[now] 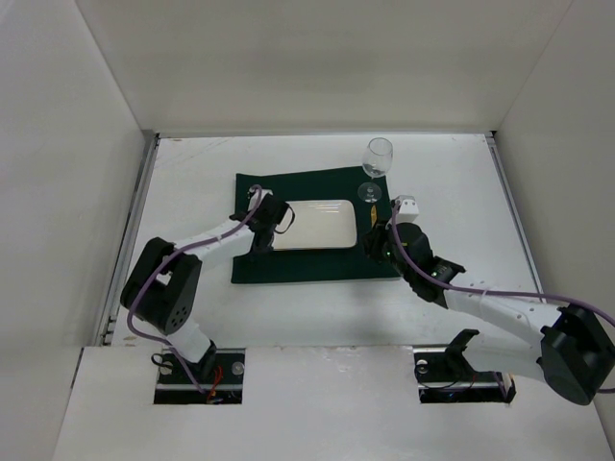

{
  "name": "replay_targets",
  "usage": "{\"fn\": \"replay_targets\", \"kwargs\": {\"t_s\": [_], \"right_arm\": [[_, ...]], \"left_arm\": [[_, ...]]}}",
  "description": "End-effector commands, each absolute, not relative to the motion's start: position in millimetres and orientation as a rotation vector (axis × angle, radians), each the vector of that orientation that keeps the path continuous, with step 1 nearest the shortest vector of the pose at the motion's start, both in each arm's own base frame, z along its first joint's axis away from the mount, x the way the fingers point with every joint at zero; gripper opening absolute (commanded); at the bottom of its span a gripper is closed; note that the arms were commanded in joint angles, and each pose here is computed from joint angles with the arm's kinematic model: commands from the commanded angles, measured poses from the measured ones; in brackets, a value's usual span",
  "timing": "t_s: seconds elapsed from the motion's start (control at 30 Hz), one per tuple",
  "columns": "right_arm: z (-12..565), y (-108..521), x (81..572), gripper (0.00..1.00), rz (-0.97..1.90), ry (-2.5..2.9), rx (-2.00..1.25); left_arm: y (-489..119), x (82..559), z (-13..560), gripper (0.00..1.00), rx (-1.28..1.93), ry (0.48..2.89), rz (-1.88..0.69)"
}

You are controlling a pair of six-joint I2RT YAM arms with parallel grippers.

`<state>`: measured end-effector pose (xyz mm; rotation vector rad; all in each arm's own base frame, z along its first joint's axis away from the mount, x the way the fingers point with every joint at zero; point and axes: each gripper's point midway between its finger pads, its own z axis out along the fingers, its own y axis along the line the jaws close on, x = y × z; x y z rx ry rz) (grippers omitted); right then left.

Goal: Set the dinner table for one person

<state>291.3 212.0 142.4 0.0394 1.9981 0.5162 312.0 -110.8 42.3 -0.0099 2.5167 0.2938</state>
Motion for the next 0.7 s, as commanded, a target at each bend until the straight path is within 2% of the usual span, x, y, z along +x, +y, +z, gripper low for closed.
{"fn": "replay_targets", "kwargs": {"t_s": [0.0, 0.3, 0.5, 0.67], "right_arm": [[155.7, 213.4, 298.5, 0.28, 0.537, 1.945, 0.069], [152.6, 214.7, 299.9, 0.28, 0.532, 1.953, 0.067], [152.7, 214.5, 299.8, 0.32, 0.532, 1.952, 0.066], [151.2, 212.2, 300.5, 0.36, 0.525, 1.952, 0.079]], "left_arm": [[-112.1, 325.9, 49.6, 0.08, 0.002, 2.492, 0.307], [-107.1, 328.3, 38.4, 0.10, -0.003, 2.510, 0.337], [-107.3, 326.3, 52.2, 0.32, -0.022, 2.469, 0.333], [-112.3, 326.4, 81.9, 0.42, -0.064, 2.399, 0.267]]}}
